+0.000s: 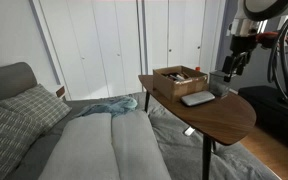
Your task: Pour the white ball out of the basket and into the brown box
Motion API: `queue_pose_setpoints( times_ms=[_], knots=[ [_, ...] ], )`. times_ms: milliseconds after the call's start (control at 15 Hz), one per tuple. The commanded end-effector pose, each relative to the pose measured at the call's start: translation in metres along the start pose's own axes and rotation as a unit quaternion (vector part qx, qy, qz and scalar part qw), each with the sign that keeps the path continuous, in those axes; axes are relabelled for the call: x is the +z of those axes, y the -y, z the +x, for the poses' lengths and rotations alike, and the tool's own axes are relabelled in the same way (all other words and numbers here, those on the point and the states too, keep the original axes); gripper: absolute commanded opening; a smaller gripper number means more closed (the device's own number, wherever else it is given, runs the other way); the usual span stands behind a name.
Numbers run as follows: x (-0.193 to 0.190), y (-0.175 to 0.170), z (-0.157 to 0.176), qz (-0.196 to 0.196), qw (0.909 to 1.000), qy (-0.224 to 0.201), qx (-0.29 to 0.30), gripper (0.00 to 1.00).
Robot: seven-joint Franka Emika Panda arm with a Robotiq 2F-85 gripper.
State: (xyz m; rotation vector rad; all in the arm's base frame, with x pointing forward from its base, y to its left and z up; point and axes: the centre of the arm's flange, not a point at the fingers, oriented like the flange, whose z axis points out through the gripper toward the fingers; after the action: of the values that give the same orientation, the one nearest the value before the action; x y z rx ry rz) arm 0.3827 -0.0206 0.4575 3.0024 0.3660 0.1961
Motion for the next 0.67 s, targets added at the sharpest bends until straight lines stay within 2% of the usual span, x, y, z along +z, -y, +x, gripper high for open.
queue_pose_setpoints(
  times_ms=[0,267,600],
  knots=[
    [0.000,0.000,0.000,0.000,1.0000,0.000,0.000,1.00],
    [0.000,0.000,0.000,0.000,1.0000,0.000,0.000,1.00],
    [-0.030,-0.025,-0.015,0.014,0.9993,-0.020,-0.030,1.00]
  ],
)
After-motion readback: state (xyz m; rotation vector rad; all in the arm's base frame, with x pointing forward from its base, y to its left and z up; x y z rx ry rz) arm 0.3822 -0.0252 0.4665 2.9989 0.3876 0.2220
